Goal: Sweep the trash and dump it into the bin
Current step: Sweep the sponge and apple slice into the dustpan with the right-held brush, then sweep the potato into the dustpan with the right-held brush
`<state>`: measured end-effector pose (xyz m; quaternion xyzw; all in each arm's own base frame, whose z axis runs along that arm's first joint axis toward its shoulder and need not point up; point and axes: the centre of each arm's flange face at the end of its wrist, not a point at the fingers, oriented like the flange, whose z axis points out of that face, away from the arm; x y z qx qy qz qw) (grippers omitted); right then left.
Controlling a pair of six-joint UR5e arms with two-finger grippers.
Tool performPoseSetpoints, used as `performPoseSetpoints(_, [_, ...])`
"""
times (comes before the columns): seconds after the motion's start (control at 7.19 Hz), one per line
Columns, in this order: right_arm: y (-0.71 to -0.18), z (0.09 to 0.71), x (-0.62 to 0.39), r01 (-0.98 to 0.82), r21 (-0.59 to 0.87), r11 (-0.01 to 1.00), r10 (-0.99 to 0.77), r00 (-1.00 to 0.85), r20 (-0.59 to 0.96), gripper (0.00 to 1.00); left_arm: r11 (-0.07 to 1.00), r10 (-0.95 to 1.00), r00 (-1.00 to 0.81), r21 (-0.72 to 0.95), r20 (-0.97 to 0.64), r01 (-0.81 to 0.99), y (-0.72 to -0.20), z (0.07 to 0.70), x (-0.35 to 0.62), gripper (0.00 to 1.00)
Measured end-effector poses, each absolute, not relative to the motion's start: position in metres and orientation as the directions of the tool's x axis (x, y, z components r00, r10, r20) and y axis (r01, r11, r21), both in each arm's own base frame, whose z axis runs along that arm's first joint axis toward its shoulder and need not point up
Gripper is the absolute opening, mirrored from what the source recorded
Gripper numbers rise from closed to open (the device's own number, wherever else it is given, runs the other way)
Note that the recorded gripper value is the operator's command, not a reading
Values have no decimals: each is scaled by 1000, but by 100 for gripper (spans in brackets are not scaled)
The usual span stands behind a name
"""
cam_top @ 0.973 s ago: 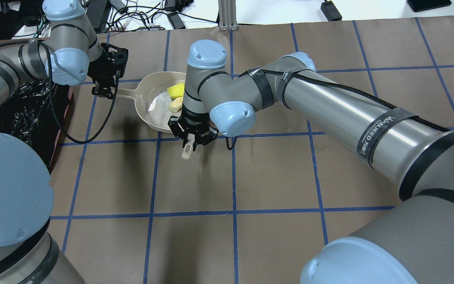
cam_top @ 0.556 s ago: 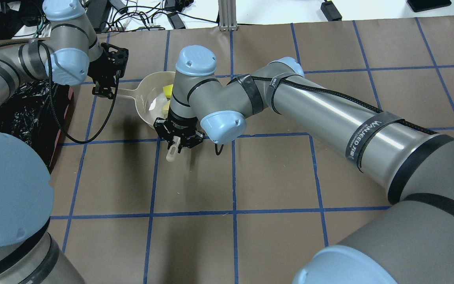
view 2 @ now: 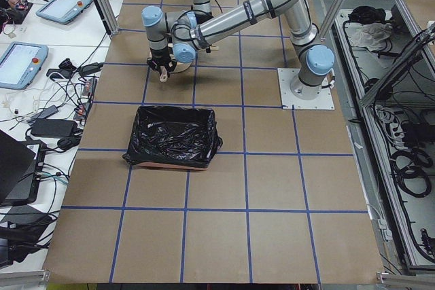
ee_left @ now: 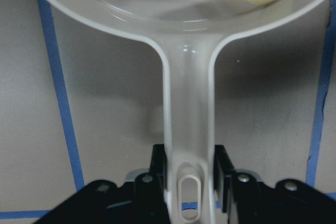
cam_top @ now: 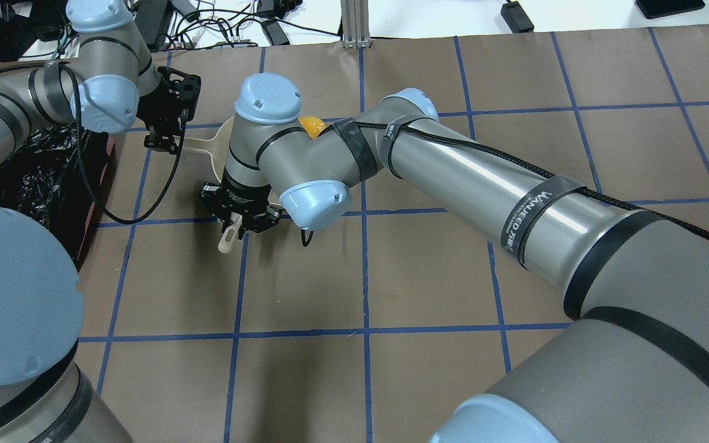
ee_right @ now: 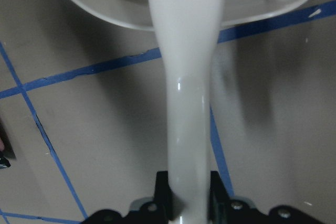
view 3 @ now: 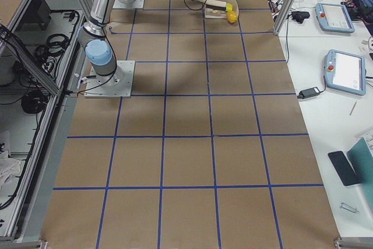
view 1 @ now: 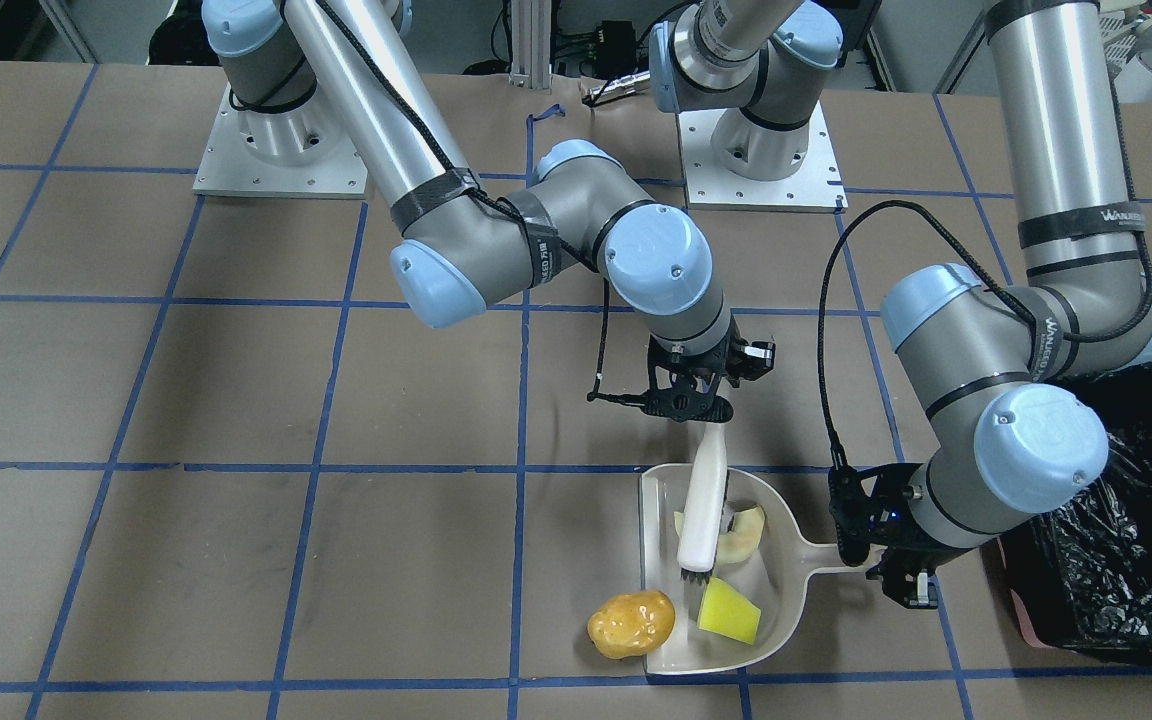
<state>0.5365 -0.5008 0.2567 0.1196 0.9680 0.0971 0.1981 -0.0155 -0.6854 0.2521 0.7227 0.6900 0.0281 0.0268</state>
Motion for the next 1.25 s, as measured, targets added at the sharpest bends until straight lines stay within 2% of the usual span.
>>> performPoseSetpoints(0.56, [-500, 296, 528, 241, 238, 941, 315, -881, -354, 0, -46, 999, 46, 78, 3, 996, -685, 253, -15, 5])
performPoseSetpoints(0.83, [-510, 330, 489, 280, 240, 930, 345, -888, -303, 0, -46, 999, 46, 77, 3, 996, -685, 253, -15, 5])
performPoseSetpoints(1.25, [-530, 331, 429, 193, 170, 966, 222, -960, -171, 0, -45, 999, 45, 76, 4, 996, -685, 252, -16, 5])
